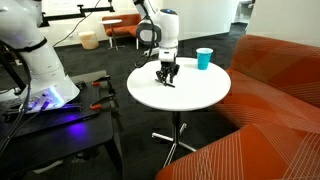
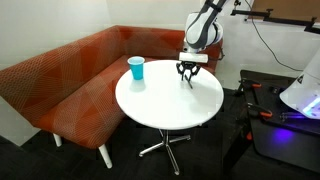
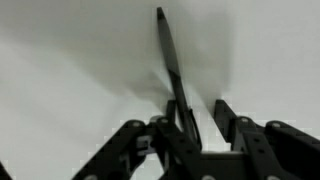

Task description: Put the pen in the blue cup

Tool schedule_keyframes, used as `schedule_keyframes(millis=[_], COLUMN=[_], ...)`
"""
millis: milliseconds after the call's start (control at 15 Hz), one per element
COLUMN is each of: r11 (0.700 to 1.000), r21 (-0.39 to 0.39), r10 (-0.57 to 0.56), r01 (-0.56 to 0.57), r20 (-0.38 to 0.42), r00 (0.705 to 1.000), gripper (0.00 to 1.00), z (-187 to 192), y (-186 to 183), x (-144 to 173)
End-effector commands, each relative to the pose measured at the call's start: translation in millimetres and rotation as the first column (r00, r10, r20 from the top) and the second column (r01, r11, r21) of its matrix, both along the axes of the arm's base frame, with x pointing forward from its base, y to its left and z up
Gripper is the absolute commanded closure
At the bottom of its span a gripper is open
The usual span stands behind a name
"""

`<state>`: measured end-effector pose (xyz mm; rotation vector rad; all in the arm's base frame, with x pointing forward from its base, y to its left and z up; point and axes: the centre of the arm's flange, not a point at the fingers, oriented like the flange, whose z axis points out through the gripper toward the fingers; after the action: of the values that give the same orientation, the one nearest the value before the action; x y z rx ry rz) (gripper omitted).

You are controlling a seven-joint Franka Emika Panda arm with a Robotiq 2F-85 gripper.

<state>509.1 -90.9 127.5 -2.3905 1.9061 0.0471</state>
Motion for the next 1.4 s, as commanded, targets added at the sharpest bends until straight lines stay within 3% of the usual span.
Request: schedule_keyframes(millis=[0,133,400,800,1000,1333], r11=[1.000,1.000,1.000,0.989,0.956,0.856], r21=[-0.013,-0.013,-0.016,0.145,0.291,0.510], r10=[-0.005,0.000,0.006,-0.026,-0.055,0.010], r01=[0.005,0.000,-0.005,0.015,0.023,-0.088], r20=[-0.003,0.000,0.019,0.075,0.103,0.153], r00=[1.000,1.000,1.000,0.997,0.993,0.988], gripper=[0.89,0.99,0.98,0.97,0.97,0.97], z=[5.3,9.1,25.9,81.3,107.8,133.0], y=[13.1,14.8,21.2,10.7,-3.7,-20.1], x=[-10.9,-14.1,-22.2,-15.2,-9.2,-1.5])
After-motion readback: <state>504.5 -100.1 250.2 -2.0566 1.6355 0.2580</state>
